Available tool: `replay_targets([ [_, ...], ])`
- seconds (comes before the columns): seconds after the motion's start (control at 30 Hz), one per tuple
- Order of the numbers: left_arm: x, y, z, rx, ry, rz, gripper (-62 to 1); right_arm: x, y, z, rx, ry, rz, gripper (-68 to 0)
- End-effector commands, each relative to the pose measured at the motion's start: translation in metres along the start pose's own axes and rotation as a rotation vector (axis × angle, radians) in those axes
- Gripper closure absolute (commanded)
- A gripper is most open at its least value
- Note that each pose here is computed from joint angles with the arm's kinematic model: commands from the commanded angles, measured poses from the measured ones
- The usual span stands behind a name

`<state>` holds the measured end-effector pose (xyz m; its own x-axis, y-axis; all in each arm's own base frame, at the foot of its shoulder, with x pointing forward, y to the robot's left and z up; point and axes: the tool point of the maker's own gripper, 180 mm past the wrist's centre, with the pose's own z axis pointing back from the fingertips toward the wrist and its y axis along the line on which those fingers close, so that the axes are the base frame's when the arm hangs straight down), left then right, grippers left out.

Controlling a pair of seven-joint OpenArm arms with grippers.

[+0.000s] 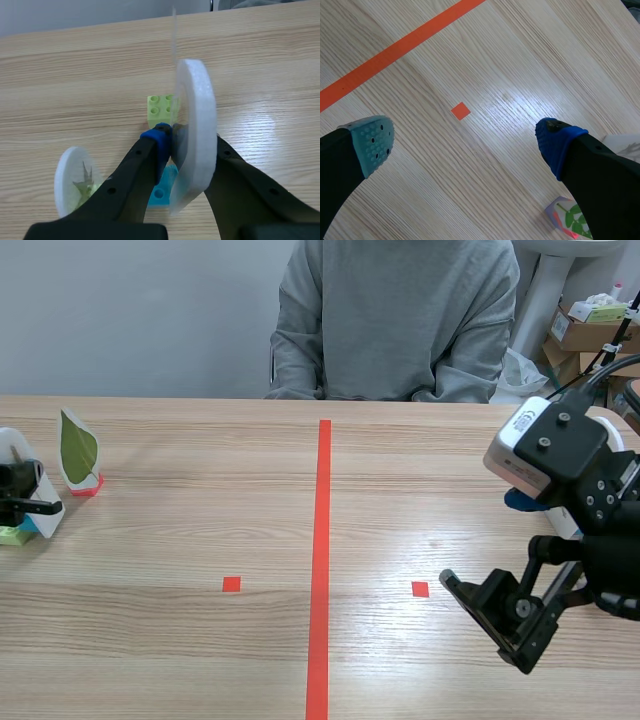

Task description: Do the leaf sorting experiment

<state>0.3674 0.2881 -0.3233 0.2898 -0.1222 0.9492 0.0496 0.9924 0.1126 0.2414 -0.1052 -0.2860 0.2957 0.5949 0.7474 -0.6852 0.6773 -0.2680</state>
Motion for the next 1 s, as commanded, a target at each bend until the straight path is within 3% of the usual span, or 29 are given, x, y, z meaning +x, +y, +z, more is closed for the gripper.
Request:
replay_targets([
  [0.0, 0.011, 0.001, -0.002, 0.004, -0.036, 0.005, -21.1, 0.008, -0.007, 0.002, -0.023, -0.023, 0.011, -57.8],
  [0.33, 0.012, -0.001, -0.002, 0.003, -0.044, 0.009, -52.7, 0.008, -0.007, 0.002, -0.023, -0.023, 0.011, -57.8],
  [0.5, 0.012, -0.001, -0.002, 0.003, -0.044, 0.009, -62.2, 0.008, -0.007, 0.002, -0.023, -0.023, 0.011, -57.8],
  [0.67, 0.016, -0.005, -0.001, -0.02, -0.068, 0.01, -62.3, 0.008, -0.007, 0.002, -0.023, -0.023, 0.011, -57.8],
  [0.83, 0.042, -0.017, 0.012, -0.066, -0.164, -0.019, -62.3, 0.008, -0.007, 0.002, -0.023, -0.023, 0.012, -57.8],
  [0.97, 0.066, -0.036, 0.04, -0.132, -0.22, -0.067, -62.3, 0.008, -0.007, 0.002, -0.023, -0.022, 0.012, -57.8],
])
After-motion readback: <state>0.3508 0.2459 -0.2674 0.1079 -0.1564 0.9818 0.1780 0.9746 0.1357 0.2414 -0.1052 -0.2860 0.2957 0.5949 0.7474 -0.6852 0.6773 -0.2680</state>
